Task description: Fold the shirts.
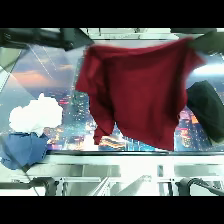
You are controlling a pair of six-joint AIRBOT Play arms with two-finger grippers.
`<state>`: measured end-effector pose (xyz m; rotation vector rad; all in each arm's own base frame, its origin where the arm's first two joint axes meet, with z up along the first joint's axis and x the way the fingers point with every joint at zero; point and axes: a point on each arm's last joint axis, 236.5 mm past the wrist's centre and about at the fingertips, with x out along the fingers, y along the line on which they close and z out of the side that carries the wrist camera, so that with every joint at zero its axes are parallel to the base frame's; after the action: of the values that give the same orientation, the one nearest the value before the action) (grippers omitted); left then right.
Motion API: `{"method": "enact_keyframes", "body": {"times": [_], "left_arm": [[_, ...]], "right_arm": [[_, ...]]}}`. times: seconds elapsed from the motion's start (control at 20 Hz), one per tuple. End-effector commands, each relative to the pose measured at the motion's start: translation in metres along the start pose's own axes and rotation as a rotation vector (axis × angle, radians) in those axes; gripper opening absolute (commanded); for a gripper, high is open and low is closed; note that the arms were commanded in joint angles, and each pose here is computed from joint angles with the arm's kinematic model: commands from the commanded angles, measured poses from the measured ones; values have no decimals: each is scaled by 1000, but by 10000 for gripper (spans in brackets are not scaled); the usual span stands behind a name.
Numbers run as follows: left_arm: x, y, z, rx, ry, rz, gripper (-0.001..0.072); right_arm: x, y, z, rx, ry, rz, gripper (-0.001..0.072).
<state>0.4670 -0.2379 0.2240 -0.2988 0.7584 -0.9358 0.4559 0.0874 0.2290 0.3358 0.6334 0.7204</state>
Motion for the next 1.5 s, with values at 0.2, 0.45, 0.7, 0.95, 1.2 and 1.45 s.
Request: {"method": "enact_keyframes", "body": {"times": [0.2,0.45,0.7,0.95,1.2,1.45], "left_arm": [[-21,154,-60,-312,129,88,331],[-51,167,-165,-543,416,163,331],[-9,157,-278,-617,449,255,332],[45,155,-314,-544,437,335,332],[86,144,-328,-492,532,292,332],[91,149,-305,-465,491,290,216]], "right_arm": [[36,-141,-68,330,123,-73,478],[-11,-115,-96,379,244,28,279],[-26,-82,-168,577,361,117,364],[-31,-52,-232,694,359,107,364],[-35,-36,-251,678,323,61,364],[-39,-31,-246,634,306,42,364]]}}
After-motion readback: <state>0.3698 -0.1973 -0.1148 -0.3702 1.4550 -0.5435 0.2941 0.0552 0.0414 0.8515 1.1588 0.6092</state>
